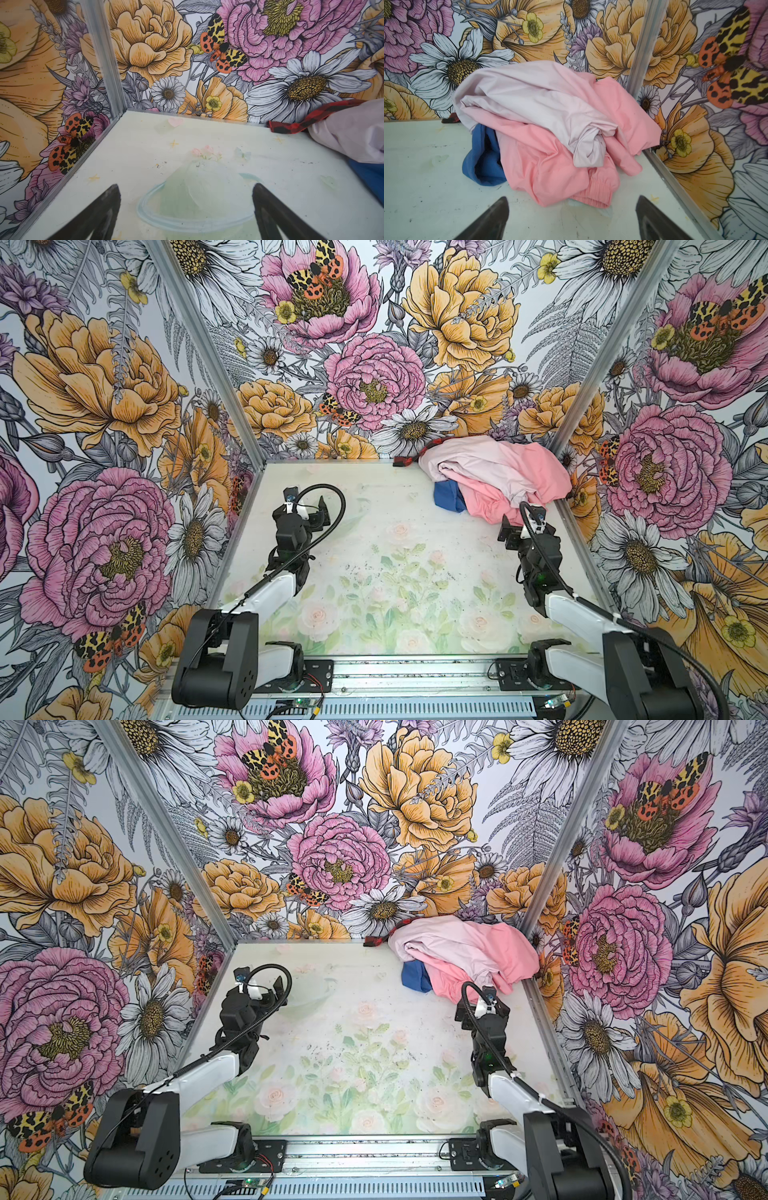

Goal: Pick out a specific cloth from the pile
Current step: 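Grasp the blue shirt in the pile with the right gripper while the left arm lifts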

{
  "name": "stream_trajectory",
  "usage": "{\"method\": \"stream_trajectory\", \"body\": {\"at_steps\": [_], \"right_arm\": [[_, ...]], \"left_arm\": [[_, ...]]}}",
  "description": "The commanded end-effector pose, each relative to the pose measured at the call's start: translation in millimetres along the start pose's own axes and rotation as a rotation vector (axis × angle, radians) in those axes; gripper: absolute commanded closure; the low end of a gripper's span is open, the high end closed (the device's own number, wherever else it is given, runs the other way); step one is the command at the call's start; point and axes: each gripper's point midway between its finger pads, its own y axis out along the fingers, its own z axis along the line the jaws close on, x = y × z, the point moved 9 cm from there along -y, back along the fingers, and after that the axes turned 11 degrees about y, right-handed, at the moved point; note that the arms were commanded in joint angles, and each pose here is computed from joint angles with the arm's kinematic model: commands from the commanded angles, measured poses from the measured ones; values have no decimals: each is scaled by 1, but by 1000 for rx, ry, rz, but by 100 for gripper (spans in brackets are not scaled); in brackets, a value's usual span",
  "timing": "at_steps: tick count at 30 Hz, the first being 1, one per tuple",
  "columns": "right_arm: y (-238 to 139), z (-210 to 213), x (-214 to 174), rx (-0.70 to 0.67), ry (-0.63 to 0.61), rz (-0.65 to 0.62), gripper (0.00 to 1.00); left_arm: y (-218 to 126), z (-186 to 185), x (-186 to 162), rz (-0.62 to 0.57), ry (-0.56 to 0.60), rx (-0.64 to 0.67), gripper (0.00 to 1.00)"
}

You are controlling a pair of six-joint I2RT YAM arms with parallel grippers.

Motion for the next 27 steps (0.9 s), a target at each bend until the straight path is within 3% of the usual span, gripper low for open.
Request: {"method": "stream_trajectory", "body": {"at_steps": [1, 8, 12, 16, 18, 27], "right_arm": [[-13, 8, 1, -2, 21, 219, 6], [-18, 64, 24, 219, 59, 314, 7], [18, 92, 13, 221, 53, 390, 8], [64, 118, 9, 224, 96, 502, 25], [85, 128, 1, 219, 123, 531, 29], [130, 152, -33, 139, 85, 569, 31]], "left_arm": [[-14, -25, 18, 151, 12, -17, 1], [-66, -86, 58, 259, 0, -711, 1], [-106, -100, 70, 247, 145, -919, 1], [-132, -111, 69, 212, 274, -1020, 1], [-140, -112, 67, 183, 296, -1031, 1], [-150, -100, 74, 72, 275, -1004, 1]]}}
